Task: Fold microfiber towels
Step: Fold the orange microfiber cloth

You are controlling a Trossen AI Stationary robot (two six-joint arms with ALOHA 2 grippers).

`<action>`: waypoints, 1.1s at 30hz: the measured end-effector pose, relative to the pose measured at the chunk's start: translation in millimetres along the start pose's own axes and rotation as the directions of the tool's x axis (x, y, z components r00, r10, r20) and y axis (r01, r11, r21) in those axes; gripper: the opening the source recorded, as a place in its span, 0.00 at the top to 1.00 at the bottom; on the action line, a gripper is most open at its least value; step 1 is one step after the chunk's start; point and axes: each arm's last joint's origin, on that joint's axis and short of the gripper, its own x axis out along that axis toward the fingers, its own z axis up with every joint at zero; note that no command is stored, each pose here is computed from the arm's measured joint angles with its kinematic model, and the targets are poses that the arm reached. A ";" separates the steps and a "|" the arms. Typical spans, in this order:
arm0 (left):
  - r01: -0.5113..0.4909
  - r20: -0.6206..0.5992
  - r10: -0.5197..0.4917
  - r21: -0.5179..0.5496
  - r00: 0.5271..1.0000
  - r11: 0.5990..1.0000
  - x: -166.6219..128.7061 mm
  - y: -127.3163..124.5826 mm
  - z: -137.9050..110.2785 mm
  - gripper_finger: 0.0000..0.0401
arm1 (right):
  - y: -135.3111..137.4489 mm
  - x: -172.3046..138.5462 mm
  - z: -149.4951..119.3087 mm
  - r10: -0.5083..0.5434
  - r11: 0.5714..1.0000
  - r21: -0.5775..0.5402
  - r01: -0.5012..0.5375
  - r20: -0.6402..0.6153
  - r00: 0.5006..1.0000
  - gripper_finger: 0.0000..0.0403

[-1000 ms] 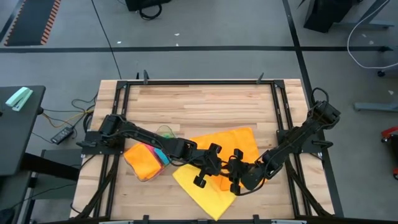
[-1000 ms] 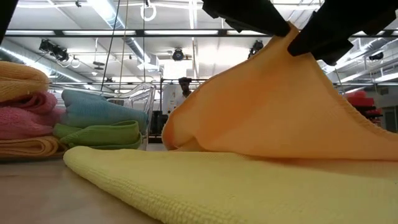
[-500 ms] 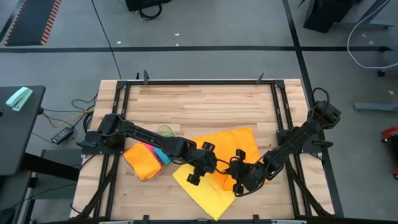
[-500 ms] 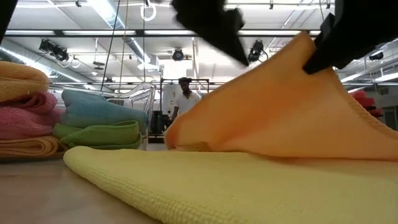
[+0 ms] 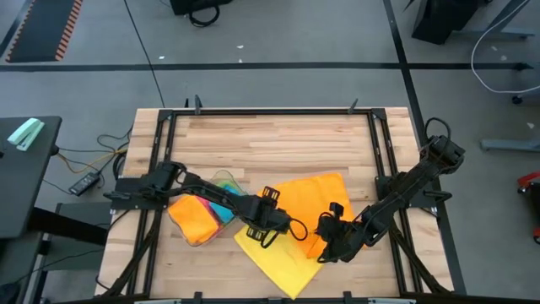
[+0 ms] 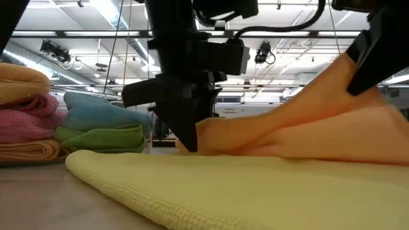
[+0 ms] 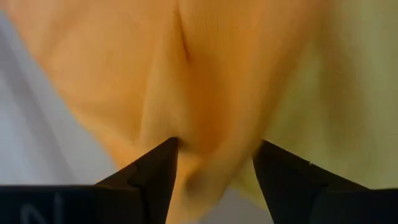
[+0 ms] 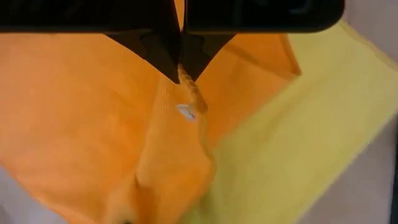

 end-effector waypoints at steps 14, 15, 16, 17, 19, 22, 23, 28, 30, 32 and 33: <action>-0.061 -0.057 0.065 0.067 0.996 0.996 -10.8 7.8 -5.9 0.67 | -2.0 -9.8 -4.2 -0.004 1.000 0.016 0.004 -0.031 1.000 0.98; -0.064 -0.059 0.068 0.068 0.996 0.996 -11.7 8.3 -6.3 0.68 | -2.2 -9.8 -4.2 -0.005 1.000 0.016 0.005 -0.032 0.999 0.98; -0.068 -0.053 0.071 0.063 0.996 0.996 -11.8 9.5 -5.9 0.70 | -2.1 -9.8 -4.2 -0.004 1.000 0.017 0.005 -0.031 0.999 0.98; -0.068 -0.056 0.071 0.062 0.996 0.996 -11.7 10.3 -6.2 0.72 | -2.1 -9.8 -4.2 -0.004 1.000 0.016 0.005 -0.031 0.999 0.98; -0.066 -0.067 0.071 0.065 0.995 0.996 -10.6 12.9 -7.6 0.77 | -2.0 -9.8 -4.2 -0.004 1.000 0.018 0.005 -0.031 1.000 0.98; -0.065 -0.074 0.073 0.105 0.995 0.992 -9.4 16.4 -8.7 0.92 | -2.0 -9.7 -4.2 -0.004 1.000 0.020 0.005 -0.031 1.000 0.98; -0.067 -0.072 0.076 0.119 0.994 0.991 -8.8 17.8 -8.7 0.96 | -2.0 -9.7 -4.3 -0.004 1.000 0.020 0.005 -0.031 0.999 0.98; -0.101 -0.015 0.104 0.159 0.994 0.982 -18.7 32.6 -3.0 0.96 | -1.2 -10.7 -4.9 0.024 1.000 0.006 -0.023 -0.059 0.998 0.98; -0.109 0.004 0.111 0.204 0.994 0.973 -25.0 39.0 1.1 0.98 | 0.5 -12.4 -5.2 0.052 0.999 -0.006 -0.053 -0.090 0.995 0.98; -0.083 -0.003 0.087 0.257 0.996 0.963 -32.8 44.2 2.8 0.98 | 5.2 -15.8 -4.3 0.088 0.995 -0.033 -0.092 -0.105 0.991 0.98; -0.049 -0.014 0.055 0.289 0.998 0.956 -36.9 44.8 2.4 0.98 | 8.1 -17.8 -3.4 0.105 0.993 -0.039 -0.109 -0.099 0.990 0.98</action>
